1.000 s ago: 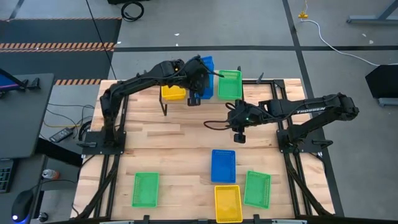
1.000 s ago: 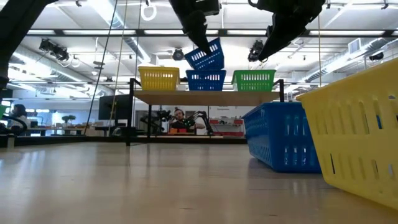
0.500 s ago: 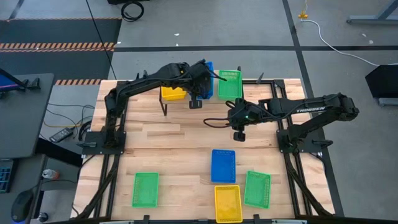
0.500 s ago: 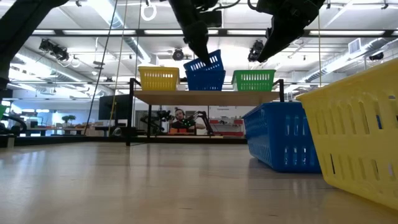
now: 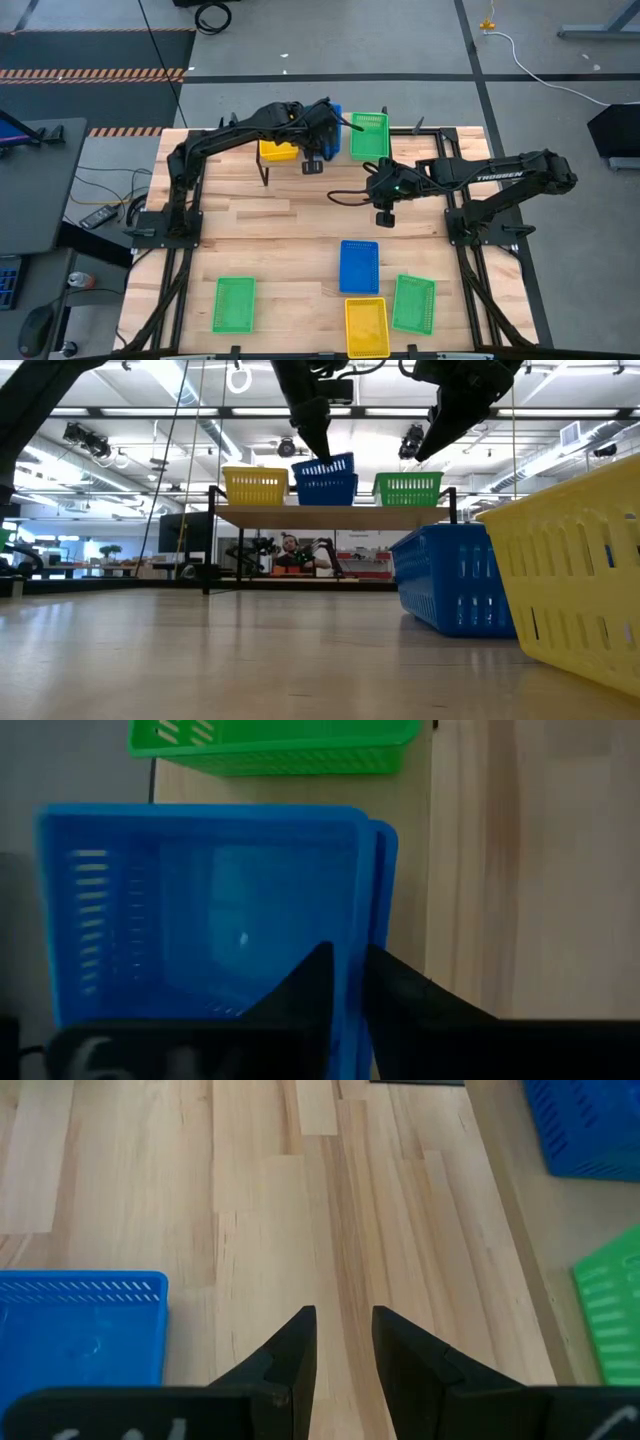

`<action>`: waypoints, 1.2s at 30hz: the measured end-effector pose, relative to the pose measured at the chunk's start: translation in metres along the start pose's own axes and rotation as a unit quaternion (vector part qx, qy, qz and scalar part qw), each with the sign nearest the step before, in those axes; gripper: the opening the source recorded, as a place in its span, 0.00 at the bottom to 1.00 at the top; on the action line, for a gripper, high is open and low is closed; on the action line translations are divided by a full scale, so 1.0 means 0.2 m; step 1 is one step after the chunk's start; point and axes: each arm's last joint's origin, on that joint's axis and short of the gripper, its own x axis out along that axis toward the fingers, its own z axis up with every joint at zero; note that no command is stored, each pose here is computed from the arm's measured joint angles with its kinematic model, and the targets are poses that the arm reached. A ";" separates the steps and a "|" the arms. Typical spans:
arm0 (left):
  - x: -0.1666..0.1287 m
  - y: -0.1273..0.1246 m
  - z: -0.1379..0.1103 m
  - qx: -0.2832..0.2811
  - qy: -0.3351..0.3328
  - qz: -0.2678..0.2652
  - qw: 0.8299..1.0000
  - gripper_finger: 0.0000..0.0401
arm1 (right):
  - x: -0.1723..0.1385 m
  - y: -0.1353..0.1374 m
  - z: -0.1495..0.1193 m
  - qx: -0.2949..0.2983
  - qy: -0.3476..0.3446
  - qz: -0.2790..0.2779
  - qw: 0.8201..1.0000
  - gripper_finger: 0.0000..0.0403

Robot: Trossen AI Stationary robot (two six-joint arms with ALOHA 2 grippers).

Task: Stack baskets on shelf by color
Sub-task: Stack the left blue basket on the other blue basket on the shelf

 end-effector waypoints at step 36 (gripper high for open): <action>0.19 -0.02 -0.02 -0.026 0.048 -0.035 0.998 0.35 | 0.00 0.00 -0.01 -0.001 0.005 0.001 1.000 0.26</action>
